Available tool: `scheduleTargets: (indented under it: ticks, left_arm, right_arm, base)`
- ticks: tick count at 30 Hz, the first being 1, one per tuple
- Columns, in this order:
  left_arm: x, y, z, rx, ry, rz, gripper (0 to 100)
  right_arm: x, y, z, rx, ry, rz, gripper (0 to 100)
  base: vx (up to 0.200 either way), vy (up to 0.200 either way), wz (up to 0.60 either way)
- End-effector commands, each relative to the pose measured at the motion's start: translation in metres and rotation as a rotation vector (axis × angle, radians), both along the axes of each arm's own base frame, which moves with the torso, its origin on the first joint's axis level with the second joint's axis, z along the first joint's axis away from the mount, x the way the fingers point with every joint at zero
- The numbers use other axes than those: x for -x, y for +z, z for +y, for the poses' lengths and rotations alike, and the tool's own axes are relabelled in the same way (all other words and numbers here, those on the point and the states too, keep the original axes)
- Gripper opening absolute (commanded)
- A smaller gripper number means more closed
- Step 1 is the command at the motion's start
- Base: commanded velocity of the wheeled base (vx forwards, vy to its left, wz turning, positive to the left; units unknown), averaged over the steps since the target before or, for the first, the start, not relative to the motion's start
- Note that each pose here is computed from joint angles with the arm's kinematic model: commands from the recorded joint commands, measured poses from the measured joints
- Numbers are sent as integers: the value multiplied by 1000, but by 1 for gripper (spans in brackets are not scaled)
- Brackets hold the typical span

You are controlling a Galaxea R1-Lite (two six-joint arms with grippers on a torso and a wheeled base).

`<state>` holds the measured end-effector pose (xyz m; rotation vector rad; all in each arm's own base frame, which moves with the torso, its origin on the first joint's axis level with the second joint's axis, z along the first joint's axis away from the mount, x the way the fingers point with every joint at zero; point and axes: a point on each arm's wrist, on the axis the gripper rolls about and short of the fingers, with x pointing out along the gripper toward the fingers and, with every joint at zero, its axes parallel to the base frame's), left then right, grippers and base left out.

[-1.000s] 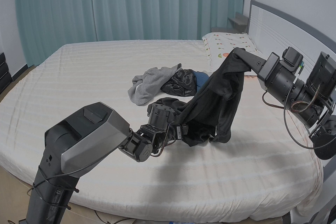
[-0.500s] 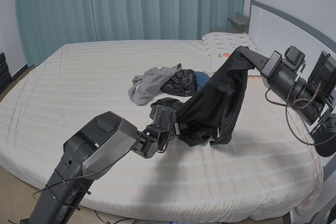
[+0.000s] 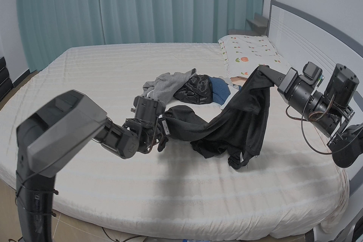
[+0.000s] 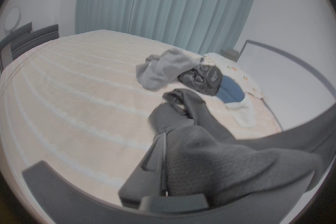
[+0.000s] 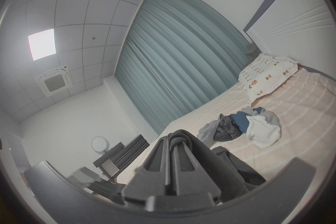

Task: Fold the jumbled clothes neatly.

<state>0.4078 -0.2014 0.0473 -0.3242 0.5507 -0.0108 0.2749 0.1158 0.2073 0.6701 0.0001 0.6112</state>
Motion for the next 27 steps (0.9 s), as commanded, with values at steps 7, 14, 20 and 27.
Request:
scheduleTargets:
  ticks: [7,14,20,27]
  left_arm:
    - [88,142,52,230,-13,-169,0]
    - [104,123,55,274,-2,-119,0]
    - [124,91,48,291,-12,-26,0]
    - [140,78,43,285,-51,1,0]
  right_arm:
    - [-29,15,7,-76,-51,-173,0]
    - [-10,-37,15,-3,-32,22,0]
    - [-9,-79,14,61,-41,167,0]
    - [-16,-96,18,68,-94,193,0]
  base:
    - [0,0,0]
    - [0,0,0]
    - [0,0,0]
    - [0,0,0]
